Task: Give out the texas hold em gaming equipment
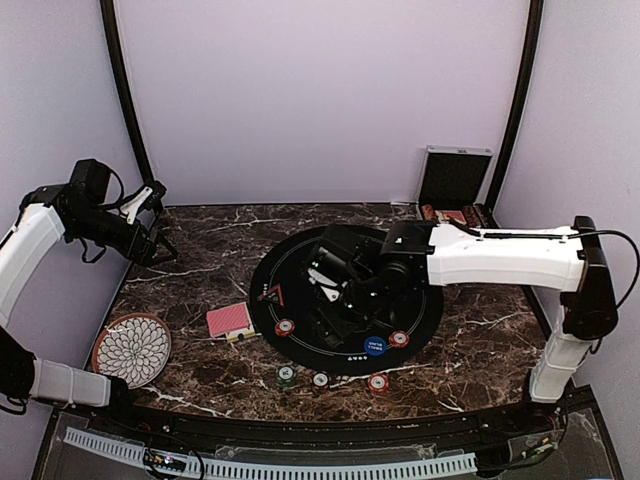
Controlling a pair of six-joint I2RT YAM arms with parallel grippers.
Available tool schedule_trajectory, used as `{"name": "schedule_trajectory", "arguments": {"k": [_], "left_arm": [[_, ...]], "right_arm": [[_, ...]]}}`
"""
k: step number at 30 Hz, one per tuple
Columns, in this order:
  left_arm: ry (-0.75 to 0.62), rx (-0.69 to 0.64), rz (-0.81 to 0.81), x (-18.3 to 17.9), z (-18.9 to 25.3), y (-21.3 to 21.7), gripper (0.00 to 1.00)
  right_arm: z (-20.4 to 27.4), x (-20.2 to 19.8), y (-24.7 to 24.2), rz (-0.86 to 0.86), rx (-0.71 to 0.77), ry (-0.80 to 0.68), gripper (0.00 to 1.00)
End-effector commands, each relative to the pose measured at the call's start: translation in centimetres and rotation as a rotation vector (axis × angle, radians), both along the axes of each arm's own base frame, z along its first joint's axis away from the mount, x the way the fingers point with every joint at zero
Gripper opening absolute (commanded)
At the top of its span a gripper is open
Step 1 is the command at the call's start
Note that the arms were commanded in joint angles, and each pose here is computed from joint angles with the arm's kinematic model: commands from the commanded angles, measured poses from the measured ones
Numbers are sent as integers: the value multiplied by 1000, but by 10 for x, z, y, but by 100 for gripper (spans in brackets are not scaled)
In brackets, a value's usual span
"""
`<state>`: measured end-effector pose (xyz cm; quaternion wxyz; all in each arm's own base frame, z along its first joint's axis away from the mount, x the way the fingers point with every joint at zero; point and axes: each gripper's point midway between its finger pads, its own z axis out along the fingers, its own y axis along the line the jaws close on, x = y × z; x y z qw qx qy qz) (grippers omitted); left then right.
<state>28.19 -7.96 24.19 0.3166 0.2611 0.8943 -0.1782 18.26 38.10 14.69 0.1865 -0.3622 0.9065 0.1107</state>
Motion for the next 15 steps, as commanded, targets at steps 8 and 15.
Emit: {"name": "schedule_trajectory", "arguments": {"k": [8, 15], "left_arm": [[-30, -9, -14, -8, 15, -2, 99], [-33, -12, -14, -8, 15, -2, 99]], "right_arm": [[-46, -54, 30, 197, -93, 110, 87], [-66, -64, 31, 235, -135, 139, 87]]}}
